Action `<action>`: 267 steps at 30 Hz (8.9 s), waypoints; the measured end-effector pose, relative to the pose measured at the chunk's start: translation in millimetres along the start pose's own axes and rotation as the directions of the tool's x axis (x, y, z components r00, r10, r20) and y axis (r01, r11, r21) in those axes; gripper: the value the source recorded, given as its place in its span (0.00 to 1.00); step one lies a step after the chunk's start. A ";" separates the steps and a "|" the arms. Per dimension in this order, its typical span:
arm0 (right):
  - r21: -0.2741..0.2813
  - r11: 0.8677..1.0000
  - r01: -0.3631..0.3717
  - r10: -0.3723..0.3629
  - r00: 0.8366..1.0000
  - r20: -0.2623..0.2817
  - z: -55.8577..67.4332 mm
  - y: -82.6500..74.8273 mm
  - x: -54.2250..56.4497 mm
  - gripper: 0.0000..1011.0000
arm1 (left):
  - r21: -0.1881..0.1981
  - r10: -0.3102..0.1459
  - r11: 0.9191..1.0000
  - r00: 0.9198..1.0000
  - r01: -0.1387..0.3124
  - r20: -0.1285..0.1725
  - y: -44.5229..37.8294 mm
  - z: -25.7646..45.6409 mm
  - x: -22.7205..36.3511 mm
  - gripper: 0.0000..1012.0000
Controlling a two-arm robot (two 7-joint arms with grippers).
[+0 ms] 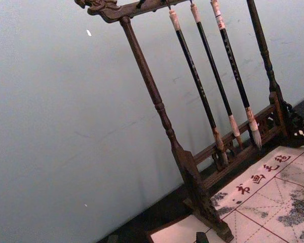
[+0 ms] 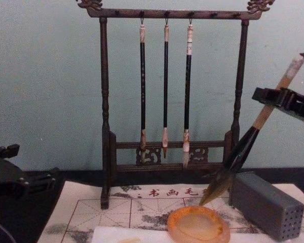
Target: Pick up the brush from the inkstone, write on the paper, then place the brush back to its original position.
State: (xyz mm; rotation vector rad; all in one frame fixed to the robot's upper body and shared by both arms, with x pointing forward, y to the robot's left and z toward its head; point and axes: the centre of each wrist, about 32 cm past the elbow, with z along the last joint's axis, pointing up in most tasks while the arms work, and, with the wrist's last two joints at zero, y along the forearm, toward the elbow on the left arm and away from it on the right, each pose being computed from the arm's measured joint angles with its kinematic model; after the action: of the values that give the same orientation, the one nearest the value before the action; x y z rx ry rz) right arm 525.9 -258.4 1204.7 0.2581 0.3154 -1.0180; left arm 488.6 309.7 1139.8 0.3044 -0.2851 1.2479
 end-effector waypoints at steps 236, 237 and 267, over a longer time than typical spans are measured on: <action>-0.063 0.988 0.141 -0.151 0.966 -0.210 -9.8 11.1 4.3 0.18 | 0.000 0.000 1.000 1.000 0.000 0.000 0.0 0.0 0.0 0.99; -0.067 0.987 0.144 -0.155 0.964 -0.217 -10.1 11.6 4.6 0.18 | 0.000 0.000 1.000 1.000 0.000 0.000 0.0 0.0 0.0 0.99; -0.201 0.965 0.168 -0.239 0.879 -0.412 -16.5 36.1 27.2 0.18 | 0.000 0.000 1.000 1.000 0.000 0.000 0.0 0.0 0.0 0.99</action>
State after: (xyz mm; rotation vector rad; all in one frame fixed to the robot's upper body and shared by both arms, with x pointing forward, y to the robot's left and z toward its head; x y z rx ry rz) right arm 568.0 -255.9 1181.6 0.3102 0.8429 -1.1319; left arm 488.6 309.7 1139.8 0.3045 -0.2851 1.2480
